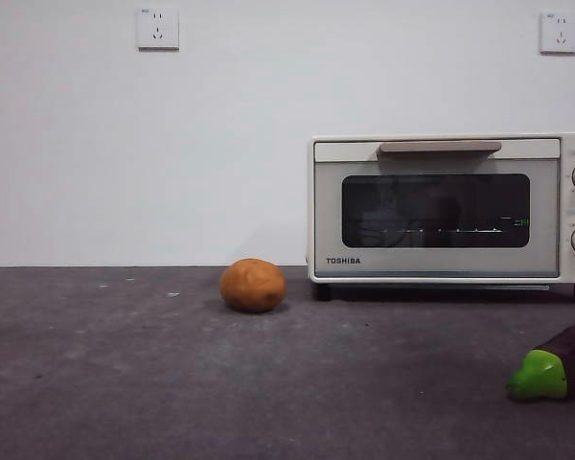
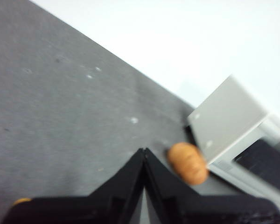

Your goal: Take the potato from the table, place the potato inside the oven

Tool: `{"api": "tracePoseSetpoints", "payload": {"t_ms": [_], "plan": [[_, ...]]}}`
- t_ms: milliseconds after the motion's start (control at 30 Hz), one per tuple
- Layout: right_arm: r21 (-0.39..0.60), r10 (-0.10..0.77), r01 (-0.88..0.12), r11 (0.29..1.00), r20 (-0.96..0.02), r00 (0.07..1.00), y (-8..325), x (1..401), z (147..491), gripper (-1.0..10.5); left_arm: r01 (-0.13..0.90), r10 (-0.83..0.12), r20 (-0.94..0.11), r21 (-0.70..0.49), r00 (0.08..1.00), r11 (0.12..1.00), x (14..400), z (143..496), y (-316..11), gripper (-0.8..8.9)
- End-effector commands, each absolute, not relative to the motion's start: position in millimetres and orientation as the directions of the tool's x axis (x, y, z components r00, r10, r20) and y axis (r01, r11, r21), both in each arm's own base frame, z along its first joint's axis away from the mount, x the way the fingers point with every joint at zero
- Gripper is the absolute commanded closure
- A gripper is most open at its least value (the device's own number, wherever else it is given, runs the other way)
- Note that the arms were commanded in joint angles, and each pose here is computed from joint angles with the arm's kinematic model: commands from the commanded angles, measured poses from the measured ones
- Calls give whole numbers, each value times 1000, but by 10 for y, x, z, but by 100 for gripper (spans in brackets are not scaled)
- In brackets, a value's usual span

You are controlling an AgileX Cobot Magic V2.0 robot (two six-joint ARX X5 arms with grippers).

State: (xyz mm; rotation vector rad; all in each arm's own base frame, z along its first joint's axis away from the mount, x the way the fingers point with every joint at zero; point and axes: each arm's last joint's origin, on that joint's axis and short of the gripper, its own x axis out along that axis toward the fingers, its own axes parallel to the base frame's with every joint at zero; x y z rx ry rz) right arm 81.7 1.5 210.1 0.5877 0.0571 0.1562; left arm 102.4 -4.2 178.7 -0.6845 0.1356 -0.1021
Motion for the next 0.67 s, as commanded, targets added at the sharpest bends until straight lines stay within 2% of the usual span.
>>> {"api": "tracePoseSetpoints", "payload": {"t_ms": [33,200,400,533,667], "plan": [[566,176,-163,808,31,984,23,755,2290,950,53,-145,-73,-700,987,712,1045,1961,-47,819],[533,176,-160,831,21,984,31,628,2649,950,78,-181,-74,-699,981,710,1166,2380,-59,819],[369,175,-154,916,-22,984,33,589,3078,950,147,-290,-92,-696,952,703,1501,2854,-101,819],[315,159,-128,940,-73,985,28,594,3348,949,144,-334,-139,-705,932,694,1806,3039,-151,819],[265,101,-68,962,-113,989,11,594,3614,947,199,-449,-172,-720,877,665,2141,3170,-282,819]]}}
